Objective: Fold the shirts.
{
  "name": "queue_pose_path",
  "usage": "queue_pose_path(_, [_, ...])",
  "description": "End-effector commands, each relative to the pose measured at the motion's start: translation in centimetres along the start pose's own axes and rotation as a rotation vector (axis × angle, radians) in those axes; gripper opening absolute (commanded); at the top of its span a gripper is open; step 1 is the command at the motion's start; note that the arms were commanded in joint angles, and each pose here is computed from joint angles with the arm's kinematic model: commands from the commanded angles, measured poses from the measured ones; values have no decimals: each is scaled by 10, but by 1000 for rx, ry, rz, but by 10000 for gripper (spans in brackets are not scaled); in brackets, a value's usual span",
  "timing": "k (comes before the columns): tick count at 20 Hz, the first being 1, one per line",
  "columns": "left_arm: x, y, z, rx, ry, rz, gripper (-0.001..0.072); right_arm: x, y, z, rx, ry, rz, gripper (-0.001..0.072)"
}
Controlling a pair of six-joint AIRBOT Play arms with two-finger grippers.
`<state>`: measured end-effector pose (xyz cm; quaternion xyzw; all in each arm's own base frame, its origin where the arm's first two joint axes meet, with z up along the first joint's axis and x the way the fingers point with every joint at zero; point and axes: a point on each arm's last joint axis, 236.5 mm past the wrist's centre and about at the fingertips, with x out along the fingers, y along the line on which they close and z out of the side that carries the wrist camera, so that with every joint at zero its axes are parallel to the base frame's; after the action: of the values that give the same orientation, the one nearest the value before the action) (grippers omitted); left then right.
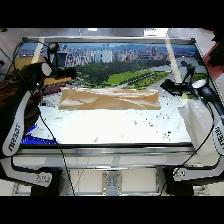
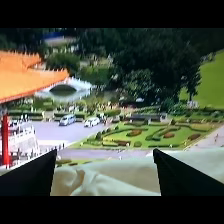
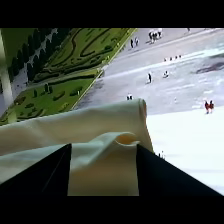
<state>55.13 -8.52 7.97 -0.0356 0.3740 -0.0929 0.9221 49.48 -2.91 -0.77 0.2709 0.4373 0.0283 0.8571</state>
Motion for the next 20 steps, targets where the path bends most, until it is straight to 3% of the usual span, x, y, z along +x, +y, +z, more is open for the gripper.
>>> queue_pose_path(1, [-45, -18, 65, -26, -171, -51, 711, -22, -25, -2, 41, 74, 19, 485])
queue_pose_path(5, [-57, -28, 83, -54, -218, -89, 712, 7, -36, -44, 118, 248, 159, 550])
queue_pose_path(11, [-58, -39, 83, -93, -214, -134, 711, 55, -34, -80, 121, 339, 213, 552])
queue_pose_path(17, [-58, -40, 80, -98, -201, -141, 710, 78, 10, -93, 93, 351, 292, 539])
queue_pose_path(18, [-57, -40, 78, -97, -194, -141, 709, 80, 21, -93, 91, 345, 315, 499])
queue_pose_path(20, [-56, -41, 74, -95, -178, -143, 687, 79, 36, -90, 91, 343, 350, 248])
